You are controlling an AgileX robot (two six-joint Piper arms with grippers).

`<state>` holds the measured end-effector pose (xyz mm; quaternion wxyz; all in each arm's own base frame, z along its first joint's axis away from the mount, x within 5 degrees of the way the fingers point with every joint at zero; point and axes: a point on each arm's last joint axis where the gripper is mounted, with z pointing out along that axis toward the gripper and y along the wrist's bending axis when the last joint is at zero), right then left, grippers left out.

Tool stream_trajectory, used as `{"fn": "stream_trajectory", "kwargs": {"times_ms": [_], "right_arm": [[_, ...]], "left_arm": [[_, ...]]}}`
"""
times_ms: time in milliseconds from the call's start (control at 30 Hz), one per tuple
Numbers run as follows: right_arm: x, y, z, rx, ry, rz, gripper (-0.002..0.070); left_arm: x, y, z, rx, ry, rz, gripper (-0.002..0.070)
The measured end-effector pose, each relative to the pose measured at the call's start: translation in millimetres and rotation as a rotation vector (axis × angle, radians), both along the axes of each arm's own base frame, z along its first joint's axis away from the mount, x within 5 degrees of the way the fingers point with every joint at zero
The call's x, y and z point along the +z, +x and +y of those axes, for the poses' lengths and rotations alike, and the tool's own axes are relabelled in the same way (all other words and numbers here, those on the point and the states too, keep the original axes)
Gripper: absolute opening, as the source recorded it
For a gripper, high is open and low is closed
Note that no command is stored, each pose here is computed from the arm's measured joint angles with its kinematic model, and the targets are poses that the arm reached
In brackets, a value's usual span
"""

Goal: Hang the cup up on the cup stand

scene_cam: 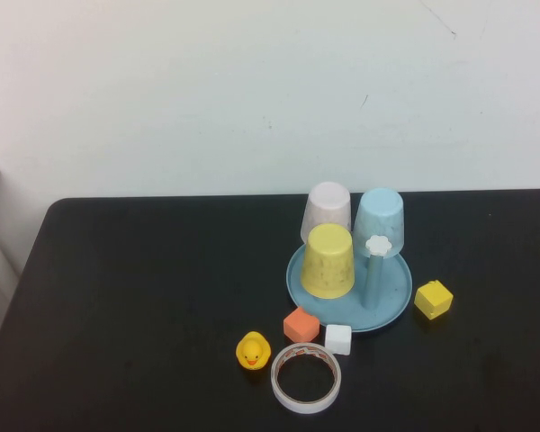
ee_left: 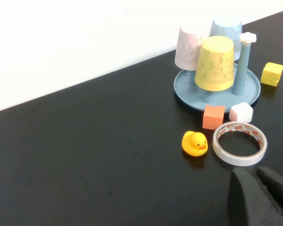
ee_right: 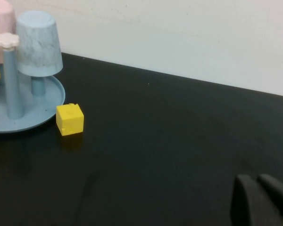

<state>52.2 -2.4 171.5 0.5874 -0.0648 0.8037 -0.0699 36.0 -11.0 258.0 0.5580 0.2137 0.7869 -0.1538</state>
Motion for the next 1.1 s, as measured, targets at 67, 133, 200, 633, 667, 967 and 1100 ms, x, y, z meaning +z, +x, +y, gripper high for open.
{"fn": "stream_trajectory", "kwargs": {"times_ms": [67,133,200,633,667,967,1100], "right_arm": [[0,0,0,0.0,0.0,0.0,0.0],[0,0,0,0.0,0.0,0.0,0.0],[0,0,0,0.0,0.0,0.0,0.0],[0,0,0,0.0,0.0,0.0,0.0],[0,0,0,0.0,0.0,0.0,0.0],[0,0,0,0.0,-0.002,0.0,0.0],[0,0,0,0.0,-0.002,0.0,0.0]], "left_arm": [[0,0,0,0.0,0.0,0.0,-0.0001],[0,0,0,0.0,0.0,0.0,-0.0001],[0,0,0,0.0,0.0,0.0,-0.0001],[-10,2,2,0.173,-0.009,-0.238,-0.0001],[-13,3,2,0.198,-0.01,-0.24,-0.0001],[-57,16,12,0.546,-0.043,-0.176,-0.0001],[-71,18,15,0.612,-0.048,-0.158,-0.0001]]}}
